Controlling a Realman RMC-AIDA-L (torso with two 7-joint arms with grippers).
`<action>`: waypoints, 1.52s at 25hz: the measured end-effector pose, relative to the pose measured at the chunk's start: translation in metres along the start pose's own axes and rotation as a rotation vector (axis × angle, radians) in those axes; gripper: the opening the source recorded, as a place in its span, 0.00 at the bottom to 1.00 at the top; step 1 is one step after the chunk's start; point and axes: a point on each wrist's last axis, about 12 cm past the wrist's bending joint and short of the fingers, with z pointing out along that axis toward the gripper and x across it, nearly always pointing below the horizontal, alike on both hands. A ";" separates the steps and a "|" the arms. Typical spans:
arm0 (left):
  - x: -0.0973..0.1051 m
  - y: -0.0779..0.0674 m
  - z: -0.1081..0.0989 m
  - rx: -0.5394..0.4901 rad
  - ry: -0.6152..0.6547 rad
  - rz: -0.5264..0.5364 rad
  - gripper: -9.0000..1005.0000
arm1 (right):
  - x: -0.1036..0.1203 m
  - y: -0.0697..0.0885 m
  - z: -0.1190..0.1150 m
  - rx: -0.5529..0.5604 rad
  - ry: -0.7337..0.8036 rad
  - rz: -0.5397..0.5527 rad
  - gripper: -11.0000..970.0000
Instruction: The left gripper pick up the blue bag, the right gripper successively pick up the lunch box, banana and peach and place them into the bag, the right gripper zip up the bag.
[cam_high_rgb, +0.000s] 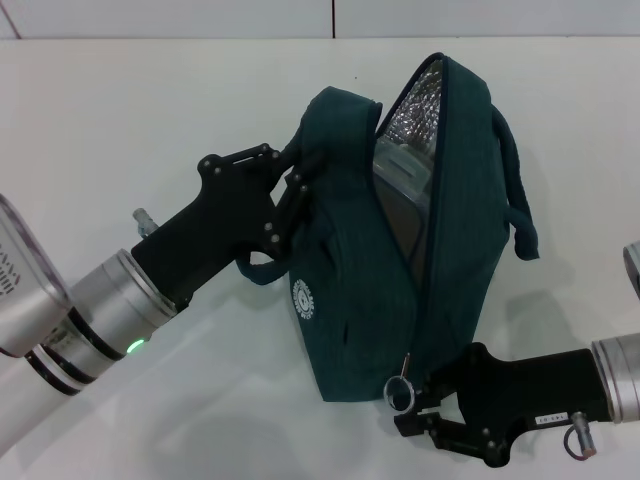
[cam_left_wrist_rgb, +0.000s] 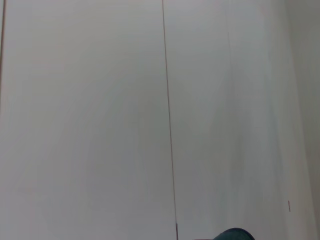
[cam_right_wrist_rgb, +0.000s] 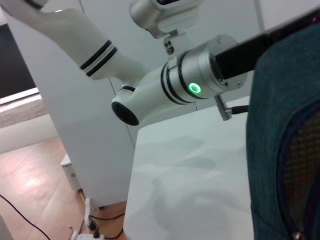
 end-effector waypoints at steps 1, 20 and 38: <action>0.000 0.000 0.000 -0.001 0.000 0.000 0.21 | 0.000 0.000 0.000 0.002 -0.002 -0.020 0.32; 0.001 -0.002 -0.006 -0.011 0.004 0.001 0.23 | -0.013 0.012 -0.017 0.168 -0.304 -0.364 0.03; -0.016 -0.003 -0.024 -0.011 -0.148 -0.163 0.48 | -0.014 0.014 -0.019 0.176 -0.323 -0.441 0.03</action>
